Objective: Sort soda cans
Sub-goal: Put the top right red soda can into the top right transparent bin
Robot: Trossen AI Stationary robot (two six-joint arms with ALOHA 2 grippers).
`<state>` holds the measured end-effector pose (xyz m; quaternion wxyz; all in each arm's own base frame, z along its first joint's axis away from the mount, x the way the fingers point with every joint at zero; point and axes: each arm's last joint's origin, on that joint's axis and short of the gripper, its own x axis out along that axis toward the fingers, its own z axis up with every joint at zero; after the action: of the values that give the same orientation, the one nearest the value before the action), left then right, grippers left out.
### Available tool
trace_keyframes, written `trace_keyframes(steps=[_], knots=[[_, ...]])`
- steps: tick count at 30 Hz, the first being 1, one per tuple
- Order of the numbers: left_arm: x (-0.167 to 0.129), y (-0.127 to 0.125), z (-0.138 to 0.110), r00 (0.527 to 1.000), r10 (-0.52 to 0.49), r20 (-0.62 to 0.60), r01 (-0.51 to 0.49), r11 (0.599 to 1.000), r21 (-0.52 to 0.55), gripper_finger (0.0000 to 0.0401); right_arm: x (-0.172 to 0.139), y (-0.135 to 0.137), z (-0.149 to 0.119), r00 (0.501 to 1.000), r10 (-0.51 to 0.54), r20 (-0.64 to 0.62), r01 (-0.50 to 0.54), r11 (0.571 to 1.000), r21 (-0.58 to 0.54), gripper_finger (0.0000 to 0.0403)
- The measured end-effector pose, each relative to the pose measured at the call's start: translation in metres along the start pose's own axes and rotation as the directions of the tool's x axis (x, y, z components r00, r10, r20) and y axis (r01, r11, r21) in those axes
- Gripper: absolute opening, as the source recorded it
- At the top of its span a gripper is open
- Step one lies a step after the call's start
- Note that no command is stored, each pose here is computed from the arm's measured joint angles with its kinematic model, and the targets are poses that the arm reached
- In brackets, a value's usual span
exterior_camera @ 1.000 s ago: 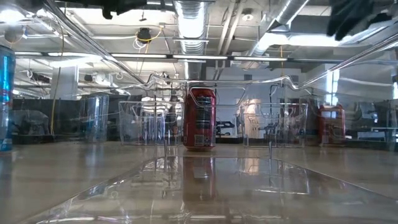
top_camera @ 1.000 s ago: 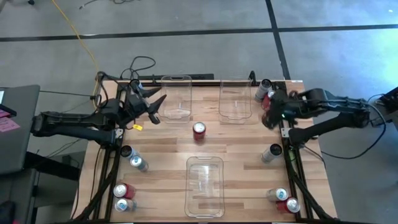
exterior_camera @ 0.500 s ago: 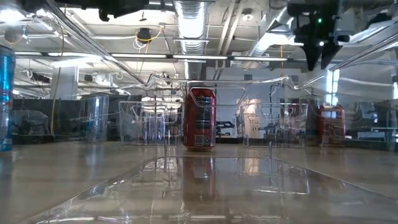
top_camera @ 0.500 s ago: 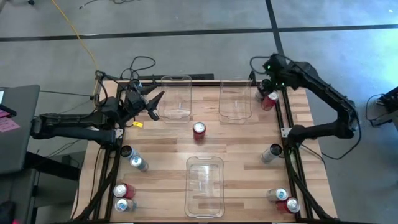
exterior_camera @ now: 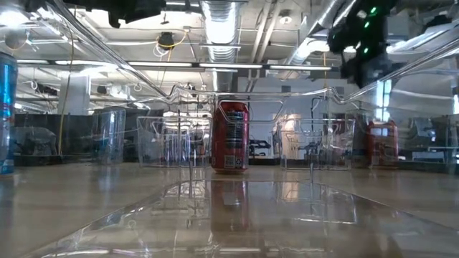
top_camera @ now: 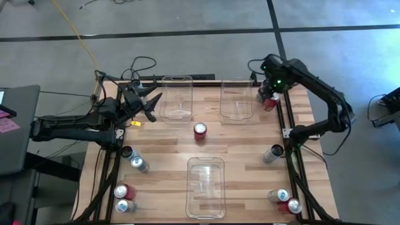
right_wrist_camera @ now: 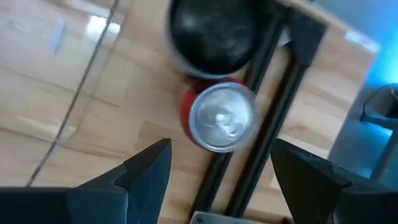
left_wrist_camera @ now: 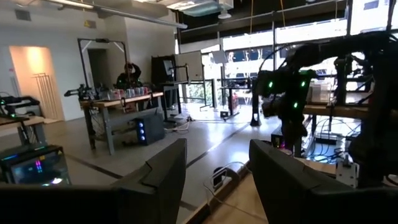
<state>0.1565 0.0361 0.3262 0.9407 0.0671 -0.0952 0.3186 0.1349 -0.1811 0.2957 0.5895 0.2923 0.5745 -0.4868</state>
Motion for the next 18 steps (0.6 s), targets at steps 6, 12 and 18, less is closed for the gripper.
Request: trace_keyframes(steps=[6,12,18], knots=[[0.0,0.0,0.0,1.0,-0.001,-0.003,0.001,1.0,0.026,0.0172,0.013,0.007,0.003,0.998,-0.046,-0.039,0.046,0.999,0.006,0.0292],[0.0,0.0,0.0,1.0,-0.001,-0.002,0.001,0.999,0.054,0.0172,0.023,0.008,0.011,0.996,-0.056,-0.07,0.059,0.997,0.043,0.0292],[0.0,0.0,0.0,1.0,0.0,0.0,0.0,0.999,0.054,0.0172,0.034,0.012,0.016,0.991,-0.068,-0.114,0.074,0.996,0.046,0.0292]])
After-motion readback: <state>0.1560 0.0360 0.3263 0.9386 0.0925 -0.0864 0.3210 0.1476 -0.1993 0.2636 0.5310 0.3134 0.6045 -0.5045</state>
